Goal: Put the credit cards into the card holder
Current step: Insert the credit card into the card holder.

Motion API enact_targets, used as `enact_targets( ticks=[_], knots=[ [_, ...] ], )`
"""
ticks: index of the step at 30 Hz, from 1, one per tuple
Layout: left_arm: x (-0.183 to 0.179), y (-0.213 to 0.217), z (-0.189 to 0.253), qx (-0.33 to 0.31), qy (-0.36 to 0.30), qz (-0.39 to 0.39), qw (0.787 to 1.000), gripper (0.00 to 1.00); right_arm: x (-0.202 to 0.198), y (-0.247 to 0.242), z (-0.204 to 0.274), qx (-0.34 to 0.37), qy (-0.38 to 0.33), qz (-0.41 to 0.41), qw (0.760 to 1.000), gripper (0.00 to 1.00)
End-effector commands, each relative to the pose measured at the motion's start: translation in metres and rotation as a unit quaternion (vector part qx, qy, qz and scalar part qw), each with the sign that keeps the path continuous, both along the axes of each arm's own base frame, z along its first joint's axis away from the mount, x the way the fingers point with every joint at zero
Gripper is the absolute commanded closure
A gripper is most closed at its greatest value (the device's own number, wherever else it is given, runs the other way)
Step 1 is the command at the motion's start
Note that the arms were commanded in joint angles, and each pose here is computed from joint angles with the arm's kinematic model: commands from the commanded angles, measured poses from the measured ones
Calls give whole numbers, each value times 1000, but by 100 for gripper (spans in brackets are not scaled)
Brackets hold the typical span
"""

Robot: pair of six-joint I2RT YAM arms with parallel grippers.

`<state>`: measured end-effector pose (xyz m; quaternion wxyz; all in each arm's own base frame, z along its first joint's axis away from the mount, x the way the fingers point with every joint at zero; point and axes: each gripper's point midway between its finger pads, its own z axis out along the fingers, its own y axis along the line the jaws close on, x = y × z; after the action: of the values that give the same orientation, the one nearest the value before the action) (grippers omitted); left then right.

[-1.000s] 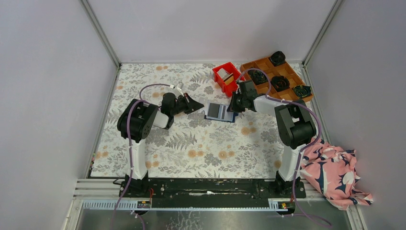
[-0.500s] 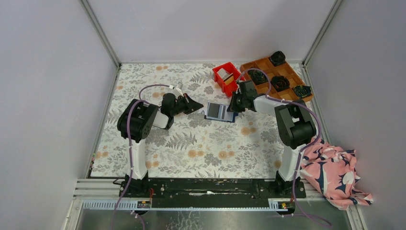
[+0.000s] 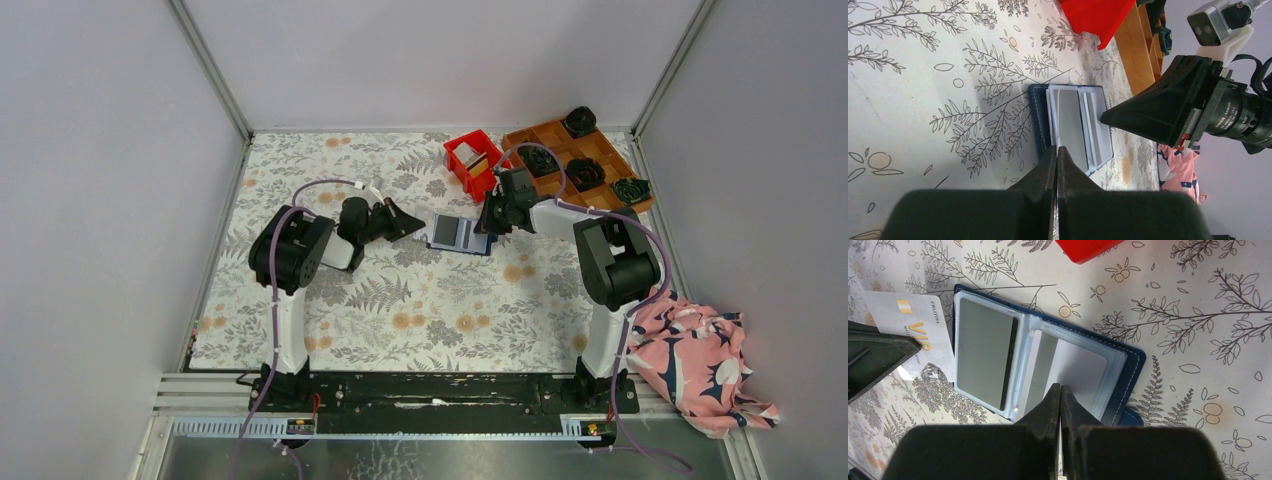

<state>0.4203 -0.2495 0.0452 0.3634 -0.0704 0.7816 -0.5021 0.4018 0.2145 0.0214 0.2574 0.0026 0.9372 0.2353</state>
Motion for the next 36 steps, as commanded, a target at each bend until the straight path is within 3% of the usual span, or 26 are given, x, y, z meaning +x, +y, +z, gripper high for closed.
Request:
enact_targets(
  ticks=[1,36],
  knots=[
    [5,-3,5,-7,-22,5,1000,100,4,2,-2,-10,-6,3,1000,99],
    [-3,-15,35,-34,-41,-7,999,100,4,2,-2,-7,-5,1,1000,99]
  ],
)
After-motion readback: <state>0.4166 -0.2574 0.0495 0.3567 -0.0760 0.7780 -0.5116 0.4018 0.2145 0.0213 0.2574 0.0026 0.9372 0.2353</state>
